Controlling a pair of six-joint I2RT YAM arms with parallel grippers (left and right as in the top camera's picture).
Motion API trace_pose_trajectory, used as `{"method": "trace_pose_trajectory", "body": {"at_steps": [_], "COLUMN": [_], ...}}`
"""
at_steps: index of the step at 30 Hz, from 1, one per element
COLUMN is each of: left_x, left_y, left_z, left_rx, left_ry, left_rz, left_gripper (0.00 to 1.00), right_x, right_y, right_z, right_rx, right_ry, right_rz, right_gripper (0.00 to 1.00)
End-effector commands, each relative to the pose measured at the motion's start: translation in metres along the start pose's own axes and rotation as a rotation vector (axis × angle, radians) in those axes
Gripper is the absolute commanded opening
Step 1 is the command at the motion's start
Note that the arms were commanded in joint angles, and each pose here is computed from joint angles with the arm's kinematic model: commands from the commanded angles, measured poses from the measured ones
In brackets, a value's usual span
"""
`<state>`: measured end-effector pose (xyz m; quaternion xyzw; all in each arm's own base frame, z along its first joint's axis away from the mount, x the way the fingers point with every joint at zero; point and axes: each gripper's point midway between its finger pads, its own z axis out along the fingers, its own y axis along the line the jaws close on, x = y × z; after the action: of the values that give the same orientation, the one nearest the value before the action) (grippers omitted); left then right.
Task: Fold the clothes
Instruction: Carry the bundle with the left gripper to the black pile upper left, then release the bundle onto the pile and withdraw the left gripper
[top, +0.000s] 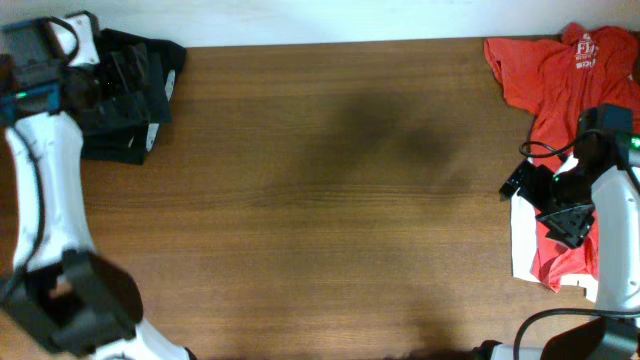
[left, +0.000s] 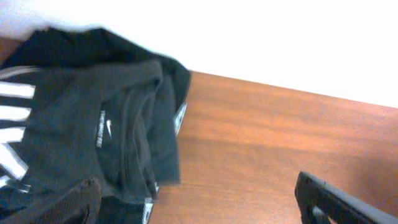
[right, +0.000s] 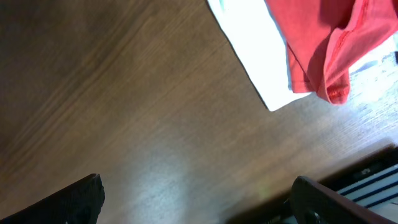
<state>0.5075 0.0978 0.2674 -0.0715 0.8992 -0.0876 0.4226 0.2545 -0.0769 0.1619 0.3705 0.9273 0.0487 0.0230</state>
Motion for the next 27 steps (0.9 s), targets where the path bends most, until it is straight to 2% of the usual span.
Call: {"method": "trace_pose_trajectory", "body": {"at_steps": [1, 3, 5, 8, 12, 15, 17, 18, 21, 25, 27], "left_x": [-0.007, 0.043, 0.089, 0.139, 0.145, 0.146, 0.147, 0.145, 0.13, 0.167, 0.181], "left_y": [-0.061, -0.082, -0.095, -0.106, -0.111, -0.086, -0.097, -0.104, -0.145, -0.143, -0.139], "left_z": [-0.134, -0.195, -0.234, -0.269, -0.282, -0.281, -0.278, -0.278, -0.278, -0.243, -0.227], "left_rx": [0.101, 0.104, 0.101, 0.097, 0.097, -0.042, 0.018, 0.048, 0.207, 0.274, 0.295], "left_ry": [-0.072, 0.042, 0.152, 0.289, 0.273, 0.272, 0.281, 0.259, -0.002, -0.334, -0.492], "left_rz": [0.013, -0.043, -0.087, -0.14, -0.134, -0.102, -0.1, -0.081, 0.124, 0.24, 0.249], "left_gripper": [0.99, 0.99, 0.99, 0.99, 0.99, 0.99, 0.99, 0.99, 0.99, 0.99, 0.99], "right_x": [-0.003, -0.003, -0.003, -0.003, -0.003, -0.003, -0.003, -0.003, -0.003, -0.003, -0.003], "right_y": [0.001, 0.001, 0.001, 0.001, 0.001, 0.001, 0.001, 0.001, 0.001, 0.001, 0.001], "right_z": [-0.006, -0.006, -0.006, -0.006, -0.006, -0.006, -0.006, -0.006, -0.006, -0.006, -0.006], "right_rx": [-0.014, -0.014, -0.014, -0.014, -0.014, -0.014, -0.014, -0.014, -0.014, -0.014, -0.014], "right_ry": [-0.022, -0.022, -0.022, -0.022, -0.022, -0.022, -0.022, -0.022, -0.022, -0.022, -0.022], "right_rz": [-0.004, -0.004, -0.004, -0.004, -0.004, -0.004, -0.004, -0.004, -0.004, -0.004, -0.004], "right_gripper": [0.99, 0.99, 0.99, 0.99, 0.99, 0.99, 0.99, 0.99, 0.99, 0.99, 0.99]}}
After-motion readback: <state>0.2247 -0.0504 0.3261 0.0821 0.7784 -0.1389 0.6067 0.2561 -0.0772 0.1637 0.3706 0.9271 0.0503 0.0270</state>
